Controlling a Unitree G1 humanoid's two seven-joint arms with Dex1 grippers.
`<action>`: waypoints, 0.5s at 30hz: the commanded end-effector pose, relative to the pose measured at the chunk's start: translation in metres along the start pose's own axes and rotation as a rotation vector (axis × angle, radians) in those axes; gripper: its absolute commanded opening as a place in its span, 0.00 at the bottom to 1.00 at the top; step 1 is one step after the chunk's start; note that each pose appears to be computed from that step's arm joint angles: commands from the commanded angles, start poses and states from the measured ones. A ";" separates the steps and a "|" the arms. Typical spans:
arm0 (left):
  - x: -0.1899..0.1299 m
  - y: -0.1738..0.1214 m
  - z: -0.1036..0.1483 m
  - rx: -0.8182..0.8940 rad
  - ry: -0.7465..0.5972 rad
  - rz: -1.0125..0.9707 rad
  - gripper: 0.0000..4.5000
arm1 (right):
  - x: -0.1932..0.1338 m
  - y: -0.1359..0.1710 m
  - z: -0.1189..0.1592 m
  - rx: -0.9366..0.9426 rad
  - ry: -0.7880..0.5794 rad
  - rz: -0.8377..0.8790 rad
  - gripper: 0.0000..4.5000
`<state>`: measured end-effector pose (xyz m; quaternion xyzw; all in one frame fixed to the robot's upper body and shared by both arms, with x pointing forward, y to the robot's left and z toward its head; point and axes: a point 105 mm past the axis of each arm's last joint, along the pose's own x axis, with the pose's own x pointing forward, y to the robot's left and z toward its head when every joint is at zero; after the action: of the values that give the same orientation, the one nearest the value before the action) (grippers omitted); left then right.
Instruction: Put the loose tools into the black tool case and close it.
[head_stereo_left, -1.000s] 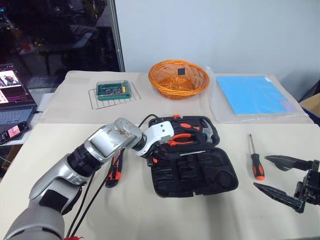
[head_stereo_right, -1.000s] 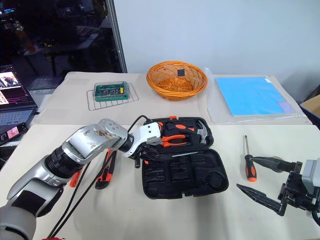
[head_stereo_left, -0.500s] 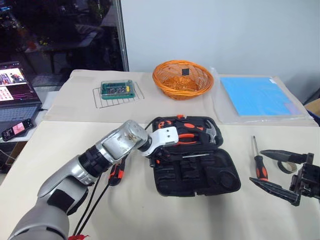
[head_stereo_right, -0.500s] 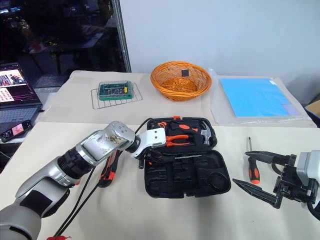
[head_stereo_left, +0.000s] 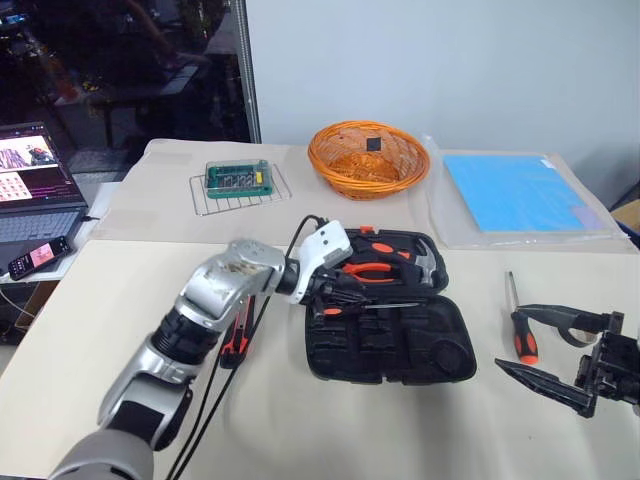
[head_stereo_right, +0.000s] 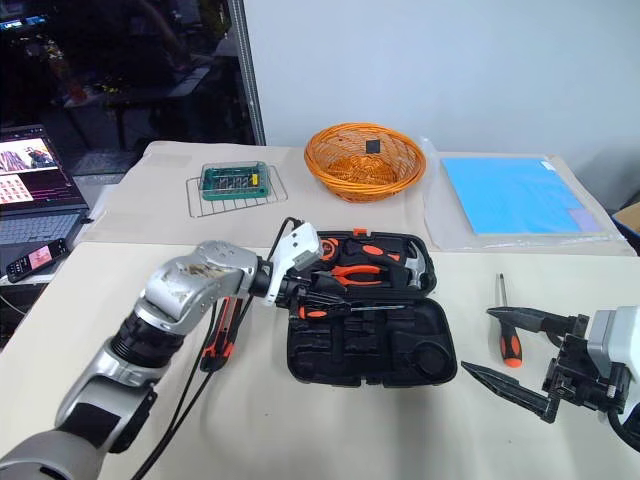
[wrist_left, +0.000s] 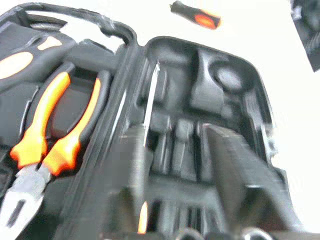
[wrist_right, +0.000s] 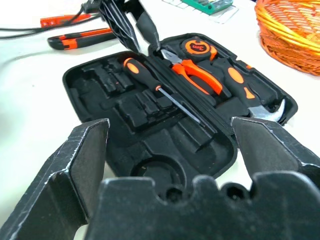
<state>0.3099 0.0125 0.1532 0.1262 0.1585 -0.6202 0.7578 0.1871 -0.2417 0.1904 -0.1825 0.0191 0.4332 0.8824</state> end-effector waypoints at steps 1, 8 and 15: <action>0.010 0.012 -0.013 0.043 -0.016 0.119 0.04 | 0.002 0.002 0.009 -0.014 -0.030 -0.015 1.00; 0.032 0.010 -0.084 0.044 0.221 0.155 0.01 | 0.004 0.001 0.006 0.030 0.000 -0.061 1.00; 0.035 0.006 -0.041 0.076 -0.044 0.140 0.01 | 0.001 -0.017 0.001 0.048 0.045 -0.305 1.00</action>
<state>0.3247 0.0037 0.1012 0.1868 0.1154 -0.5580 0.8003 0.1991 -0.2462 0.1872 -0.1588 0.0336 0.3291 0.9302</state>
